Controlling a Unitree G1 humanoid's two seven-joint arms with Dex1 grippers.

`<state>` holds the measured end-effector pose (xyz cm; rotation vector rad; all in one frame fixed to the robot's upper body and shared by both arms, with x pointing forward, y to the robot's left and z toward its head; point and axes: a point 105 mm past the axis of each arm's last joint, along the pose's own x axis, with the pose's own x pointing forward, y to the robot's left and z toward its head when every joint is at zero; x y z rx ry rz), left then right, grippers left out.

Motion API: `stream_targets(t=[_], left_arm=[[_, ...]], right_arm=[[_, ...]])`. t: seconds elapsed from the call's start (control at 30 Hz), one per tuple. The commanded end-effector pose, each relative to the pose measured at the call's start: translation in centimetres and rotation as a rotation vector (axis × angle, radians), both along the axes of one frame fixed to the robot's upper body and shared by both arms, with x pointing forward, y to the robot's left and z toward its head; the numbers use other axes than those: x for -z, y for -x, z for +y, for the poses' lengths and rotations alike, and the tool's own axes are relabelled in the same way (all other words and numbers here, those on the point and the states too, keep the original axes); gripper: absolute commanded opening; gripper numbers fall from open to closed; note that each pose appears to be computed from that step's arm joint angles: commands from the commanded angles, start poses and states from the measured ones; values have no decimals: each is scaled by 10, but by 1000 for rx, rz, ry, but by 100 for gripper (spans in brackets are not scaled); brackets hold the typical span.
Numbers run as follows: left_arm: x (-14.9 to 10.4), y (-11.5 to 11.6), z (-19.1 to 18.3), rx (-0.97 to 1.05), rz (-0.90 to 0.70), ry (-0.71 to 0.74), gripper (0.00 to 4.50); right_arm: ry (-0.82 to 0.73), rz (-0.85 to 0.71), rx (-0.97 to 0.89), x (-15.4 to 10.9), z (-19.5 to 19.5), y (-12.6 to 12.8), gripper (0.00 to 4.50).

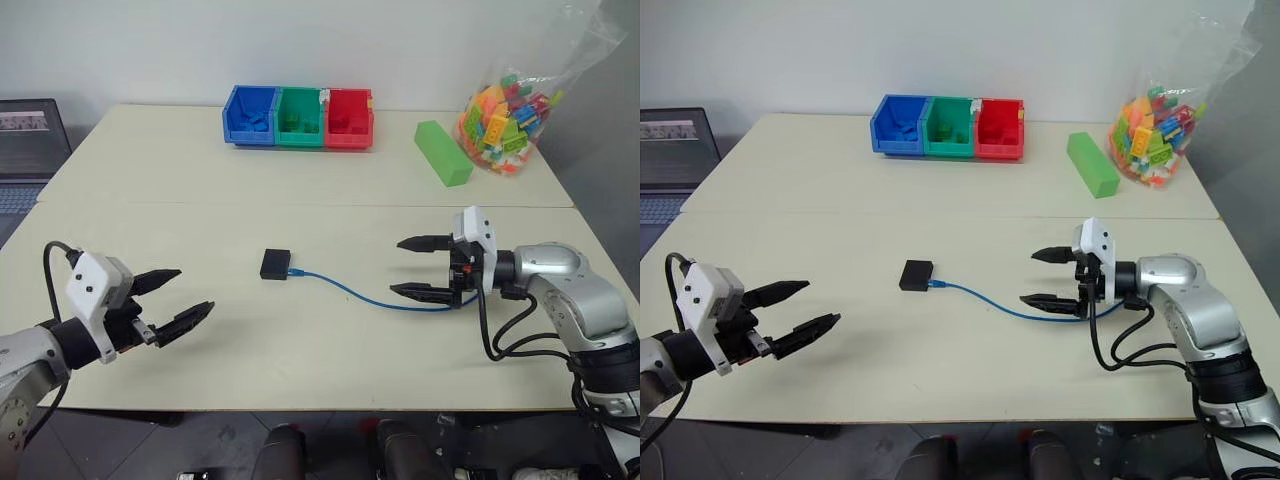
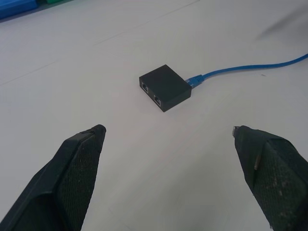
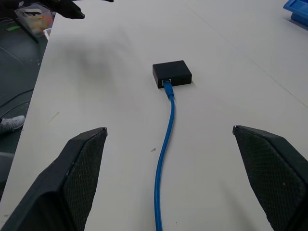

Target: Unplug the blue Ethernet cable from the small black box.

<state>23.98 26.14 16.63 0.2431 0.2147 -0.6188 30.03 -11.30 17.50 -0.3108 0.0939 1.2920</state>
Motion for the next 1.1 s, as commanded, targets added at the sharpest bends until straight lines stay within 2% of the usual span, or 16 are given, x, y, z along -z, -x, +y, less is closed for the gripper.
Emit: stream_targets(t=[0.03,0.4,0.57,0.7,0.8,0.93,1.1], left_arm=[[-10,0,-3,30,-27,-4,450],[-7,-2,-5,32,-22,-25,450],[-4,-4,-4,48,-7,-35,450],[2,-2,-3,130,13,-118,450],[-1,-2,-7,175,3,-117,450],[9,2,-5,243,55,-205,450],[12,-1,-4,261,61,-220,450]], right_arm=[[-16,-44,-3,-15,-1,3,444],[6,-38,-10,-12,0,4,444],[58,-21,-25,3,10,5,444],[117,-41,10,20,28,-6,444],[155,-58,44,30,41,-16,444],[132,-68,53,36,72,-25,444],[130,-75,63,53,116,-40,444]])
